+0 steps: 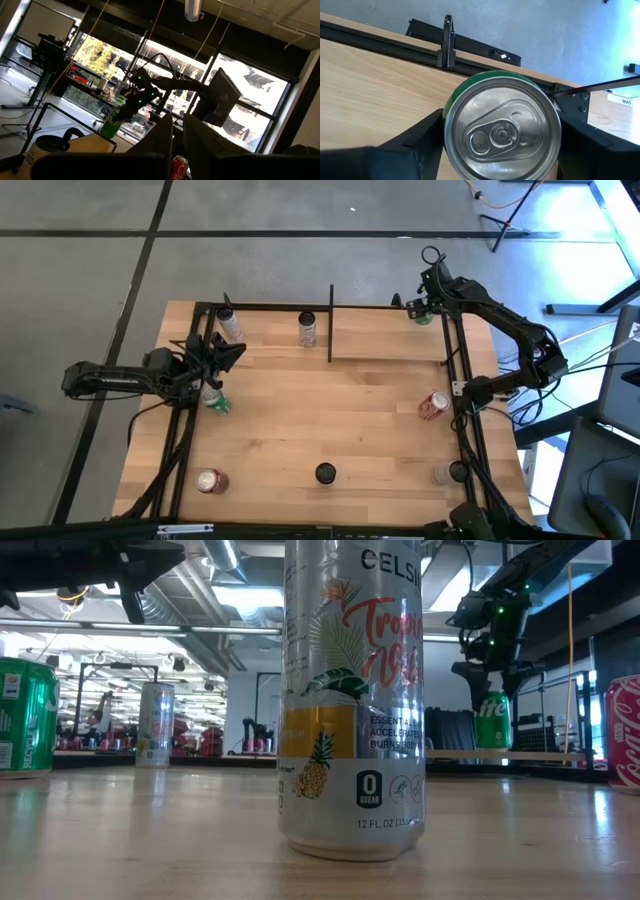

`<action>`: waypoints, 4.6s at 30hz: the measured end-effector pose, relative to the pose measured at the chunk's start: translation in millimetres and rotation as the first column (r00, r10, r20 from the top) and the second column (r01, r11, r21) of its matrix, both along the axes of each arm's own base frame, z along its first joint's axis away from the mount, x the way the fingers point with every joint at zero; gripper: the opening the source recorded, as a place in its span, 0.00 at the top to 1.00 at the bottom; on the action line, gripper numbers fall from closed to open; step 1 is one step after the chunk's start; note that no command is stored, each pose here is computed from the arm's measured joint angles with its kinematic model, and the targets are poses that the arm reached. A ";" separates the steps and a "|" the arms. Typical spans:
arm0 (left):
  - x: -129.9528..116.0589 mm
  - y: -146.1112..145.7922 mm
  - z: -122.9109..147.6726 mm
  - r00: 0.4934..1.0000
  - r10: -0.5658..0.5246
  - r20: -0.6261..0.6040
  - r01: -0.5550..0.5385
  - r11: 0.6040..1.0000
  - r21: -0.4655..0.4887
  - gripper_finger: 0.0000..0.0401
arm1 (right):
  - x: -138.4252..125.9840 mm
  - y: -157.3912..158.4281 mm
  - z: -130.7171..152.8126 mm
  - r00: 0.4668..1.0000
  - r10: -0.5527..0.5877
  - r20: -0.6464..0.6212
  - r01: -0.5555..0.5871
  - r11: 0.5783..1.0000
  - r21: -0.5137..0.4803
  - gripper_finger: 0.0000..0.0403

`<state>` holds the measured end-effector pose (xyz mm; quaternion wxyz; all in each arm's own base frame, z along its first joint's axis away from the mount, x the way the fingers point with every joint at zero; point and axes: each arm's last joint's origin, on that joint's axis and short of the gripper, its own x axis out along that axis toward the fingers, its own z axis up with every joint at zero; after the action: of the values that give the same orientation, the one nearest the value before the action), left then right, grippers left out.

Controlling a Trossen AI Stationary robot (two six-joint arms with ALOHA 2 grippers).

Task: Place canned beverage on shelf
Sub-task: Put the right green soda can on the shelf, then put the green soda can on the shelf aligned with the other green soda can

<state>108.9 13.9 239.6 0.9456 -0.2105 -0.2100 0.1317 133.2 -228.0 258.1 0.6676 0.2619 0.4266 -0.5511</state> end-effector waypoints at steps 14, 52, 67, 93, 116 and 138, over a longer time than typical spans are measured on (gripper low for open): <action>0.0 0.1 0.0 1.000 0.001 -0.001 -0.001 1.000 0.001 0.90 | 0.3 -0.1 3.4 1.000 0.007 -0.001 -0.007 1.000 0.007 0.12; 25.0 -6.4 41.4 0.650 -0.183 -0.737 0.305 0.952 0.032 0.37 | 154.4 188.3 92.2 0.671 0.676 0.305 -0.648 0.734 -0.202 0.11; 10.9 -6.7 88.2 0.369 -0.330 -0.869 -0.014 0.933 -0.361 0.39 | 165.4 231.3 82.3 0.575 0.774 0.266 -0.758 0.626 -0.184 0.11; 18.2 -5.1 71.4 0.232 -0.330 -0.915 -0.198 0.905 -0.376 0.28 | 159.8 249.5 78.2 0.433 0.896 0.098 -0.879 0.444 -0.173 0.11; 22.9 -4.0 56.9 0.087 -0.352 -0.932 -0.406 0.842 -0.356 0.17 | 158.9 249.9 77.4 0.371 0.927 0.057 -0.913 0.376 -0.162 0.11; 13.8 -17.5 41.8 -0.005 -0.442 -0.897 -0.597 0.721 -0.352 0.18 | 159.6 250.0 78.0 0.390 0.917 0.080 -0.902 0.398 -0.167 0.11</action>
<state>122.7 -3.5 281.5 0.6315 -0.3683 0.5760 0.3659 292.8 22.0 336.1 0.9034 -0.0032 0.4184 -0.0933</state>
